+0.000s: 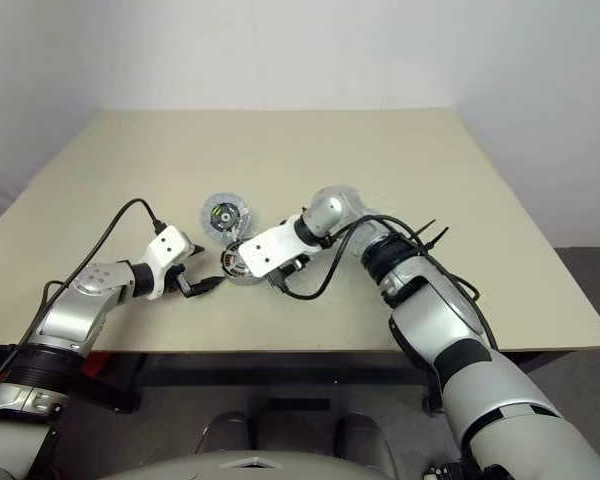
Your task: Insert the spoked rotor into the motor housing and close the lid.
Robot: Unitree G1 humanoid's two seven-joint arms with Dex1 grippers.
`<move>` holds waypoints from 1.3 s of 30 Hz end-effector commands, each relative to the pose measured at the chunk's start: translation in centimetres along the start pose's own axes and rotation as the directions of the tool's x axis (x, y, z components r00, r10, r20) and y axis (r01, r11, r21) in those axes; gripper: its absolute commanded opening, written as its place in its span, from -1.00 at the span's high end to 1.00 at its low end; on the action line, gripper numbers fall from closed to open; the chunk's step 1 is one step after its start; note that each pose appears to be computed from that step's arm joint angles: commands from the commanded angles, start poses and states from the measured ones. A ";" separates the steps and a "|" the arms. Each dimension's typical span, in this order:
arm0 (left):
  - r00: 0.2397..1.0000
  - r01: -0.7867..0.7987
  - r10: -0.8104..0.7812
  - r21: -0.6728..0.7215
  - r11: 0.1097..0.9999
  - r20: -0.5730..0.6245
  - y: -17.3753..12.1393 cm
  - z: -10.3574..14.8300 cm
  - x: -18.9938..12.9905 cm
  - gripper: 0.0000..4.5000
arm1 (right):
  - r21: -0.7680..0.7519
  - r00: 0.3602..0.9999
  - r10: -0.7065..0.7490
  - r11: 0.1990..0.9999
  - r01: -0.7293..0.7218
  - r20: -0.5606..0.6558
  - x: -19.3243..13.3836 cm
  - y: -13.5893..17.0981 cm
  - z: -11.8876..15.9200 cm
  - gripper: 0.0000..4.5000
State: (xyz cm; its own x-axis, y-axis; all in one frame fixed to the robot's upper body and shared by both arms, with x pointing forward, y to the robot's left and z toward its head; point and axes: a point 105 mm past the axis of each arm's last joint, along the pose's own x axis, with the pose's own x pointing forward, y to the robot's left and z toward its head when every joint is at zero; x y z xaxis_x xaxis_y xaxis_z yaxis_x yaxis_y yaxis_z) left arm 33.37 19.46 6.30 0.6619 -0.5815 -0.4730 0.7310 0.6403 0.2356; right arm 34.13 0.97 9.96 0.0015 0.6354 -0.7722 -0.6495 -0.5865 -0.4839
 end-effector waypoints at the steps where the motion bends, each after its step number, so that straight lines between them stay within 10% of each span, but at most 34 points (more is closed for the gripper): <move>1: 0.999 -0.028 0.027 0.029 0.999 0.040 0.7 1.4 -0.4 -1.00 | -0.035 1.000 0.011 0.999 -0.011 -0.027 0.0 0.1 -0.4 -0.15; 24: 0.998 -0.054 0.053 0.022 0.998 0.045 0.9 1.3 -0.3 -1.00 | -0.048 1.000 0.015 0.999 -0.016 -0.024 2.1 0.4 -0.4 -0.15; 31: 0.997 -0.061 0.060 0.021 0.998 0.044 1.0 1.2 -0.4 -1.00 | -0.048 0.999 -0.005 0.999 0.003 -0.040 2.0 0.2 -0.8 0.71; 39: 0.997 -0.067 0.066 0.024 0.997 0.045 1.1 1.2 -0.4 -1.00 | -0.045 0.998 -0.045 0.998 0.043 -0.051 1.8 -0.2 -1.1 0.71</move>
State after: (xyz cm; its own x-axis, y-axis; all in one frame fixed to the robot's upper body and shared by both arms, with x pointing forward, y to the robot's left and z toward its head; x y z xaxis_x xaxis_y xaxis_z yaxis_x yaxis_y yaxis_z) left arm 33.52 19.54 6.13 0.6844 -0.5618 -0.4647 0.7082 0.6637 0.2407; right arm 34.79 1.84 8.03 0.0540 0.6512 -0.7570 -0.6255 -0.5689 -0.5340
